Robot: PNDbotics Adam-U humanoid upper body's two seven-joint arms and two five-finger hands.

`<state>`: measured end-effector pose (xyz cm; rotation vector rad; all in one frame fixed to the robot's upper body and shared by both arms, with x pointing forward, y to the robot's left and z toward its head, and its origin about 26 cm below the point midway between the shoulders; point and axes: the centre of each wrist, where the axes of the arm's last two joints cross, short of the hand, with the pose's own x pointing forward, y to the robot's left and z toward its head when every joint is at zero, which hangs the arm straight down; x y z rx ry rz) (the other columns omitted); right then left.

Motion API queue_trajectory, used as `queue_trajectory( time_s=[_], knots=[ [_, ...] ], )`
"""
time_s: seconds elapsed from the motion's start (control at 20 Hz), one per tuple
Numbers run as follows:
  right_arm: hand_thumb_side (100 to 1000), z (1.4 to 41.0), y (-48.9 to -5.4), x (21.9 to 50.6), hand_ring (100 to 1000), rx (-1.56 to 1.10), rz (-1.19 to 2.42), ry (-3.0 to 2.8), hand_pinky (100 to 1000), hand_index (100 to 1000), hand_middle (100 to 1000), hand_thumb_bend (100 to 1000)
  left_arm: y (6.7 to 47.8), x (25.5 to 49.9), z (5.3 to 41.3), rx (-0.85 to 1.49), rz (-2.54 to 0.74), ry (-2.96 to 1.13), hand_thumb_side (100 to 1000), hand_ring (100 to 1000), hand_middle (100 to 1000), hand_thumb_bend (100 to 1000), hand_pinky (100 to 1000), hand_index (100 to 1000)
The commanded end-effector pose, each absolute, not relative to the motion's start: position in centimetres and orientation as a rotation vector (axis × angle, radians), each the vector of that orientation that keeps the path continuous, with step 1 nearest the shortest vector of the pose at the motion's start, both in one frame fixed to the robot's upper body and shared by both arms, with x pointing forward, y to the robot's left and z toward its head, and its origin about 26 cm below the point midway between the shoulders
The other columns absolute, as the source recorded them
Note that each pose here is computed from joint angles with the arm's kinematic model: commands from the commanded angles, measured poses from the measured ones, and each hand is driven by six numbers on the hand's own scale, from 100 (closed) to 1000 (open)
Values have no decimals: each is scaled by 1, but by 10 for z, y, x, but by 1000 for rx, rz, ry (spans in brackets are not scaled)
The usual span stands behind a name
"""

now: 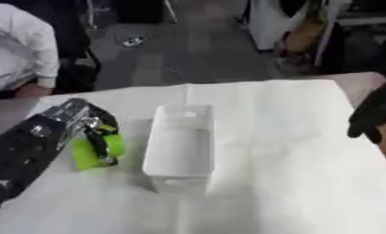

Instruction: Pick up objects on the table and place them in the box.

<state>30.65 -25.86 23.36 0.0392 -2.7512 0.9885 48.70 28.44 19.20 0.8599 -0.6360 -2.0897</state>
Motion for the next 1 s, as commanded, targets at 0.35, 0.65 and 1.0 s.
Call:
queue_trajectory(
  time_s=[0.35, 0.65, 1.0],
  knots=[
    [810, 240, -261, 305, 368, 26, 1012, -2761, 100, 593, 478, 100, 276, 463, 274, 1053, -2121, -934, 724, 100, 100, 100, 100, 309],
    [810, 240, -260, 305, 368, 33, 1012, -2765, 100, 593, 478, 100, 253, 459, 289, 1038, -2082, -1485, 693, 100, 100, 100, 100, 295],
    [809, 246, -254, 306, 368, 69, 1002, -2790, 100, 593, 478, 100, 213, 470, 270, 901, -2089, -1839, 691, 100, 100, 100, 100, 306]
  ],
)
